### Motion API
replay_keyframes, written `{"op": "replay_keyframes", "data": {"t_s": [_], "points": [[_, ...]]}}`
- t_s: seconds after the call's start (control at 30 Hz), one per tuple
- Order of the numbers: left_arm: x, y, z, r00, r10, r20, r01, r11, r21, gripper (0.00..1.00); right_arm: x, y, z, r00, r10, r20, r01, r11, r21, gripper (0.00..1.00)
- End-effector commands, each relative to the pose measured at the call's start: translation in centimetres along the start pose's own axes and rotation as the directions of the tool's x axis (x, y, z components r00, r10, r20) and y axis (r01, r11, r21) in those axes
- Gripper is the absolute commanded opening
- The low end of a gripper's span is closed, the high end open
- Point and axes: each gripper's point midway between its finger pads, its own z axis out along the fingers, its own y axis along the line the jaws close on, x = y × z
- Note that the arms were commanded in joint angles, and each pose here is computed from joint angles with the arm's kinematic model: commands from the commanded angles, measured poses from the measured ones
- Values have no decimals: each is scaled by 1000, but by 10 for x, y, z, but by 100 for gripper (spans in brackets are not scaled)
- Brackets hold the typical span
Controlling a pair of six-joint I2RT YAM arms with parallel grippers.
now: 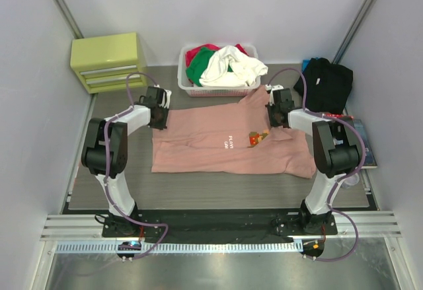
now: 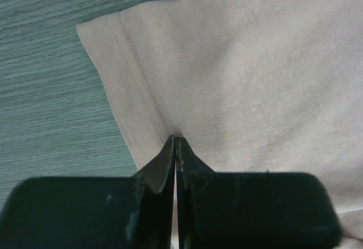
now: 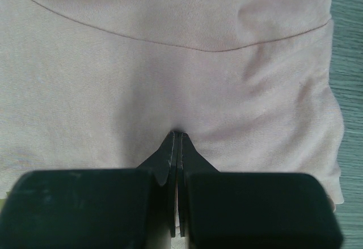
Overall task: Fold and stack the t-shirts
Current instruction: Fold the flattened tshirt in 1/3 of the way
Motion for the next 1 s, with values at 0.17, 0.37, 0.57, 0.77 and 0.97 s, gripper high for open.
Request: {"op": "replay_keyframes", "data": {"t_s": [0.17, 0.37, 0.57, 0.77, 0.97], "points": [[-17, 28, -9, 994, 31, 101, -24, 997, -74, 0, -3, -1, -8, 999, 7, 44, -7, 1000, 12, 1], [-55, 45, -57, 958, 45, 283, -13, 994, -112, 0, -50, -22, -52, 971, -8, 240, -15, 996, 91, 1], [-43, 25, -131, 953, -6, 303, 2, 1000, 11, 0, -42, -22, -111, 987, 9, 157, -16, 999, 38, 1], [31, 3, -130, 988, 125, 86, -129, 991, 42, 0, 4, -3, -148, 994, -3, 106, 10, 998, -68, 1], [47, -8, -118, 953, 293, 78, -284, 952, -110, 0, 24, -10, -155, 978, -188, 84, 185, 982, 45, 1]]}}
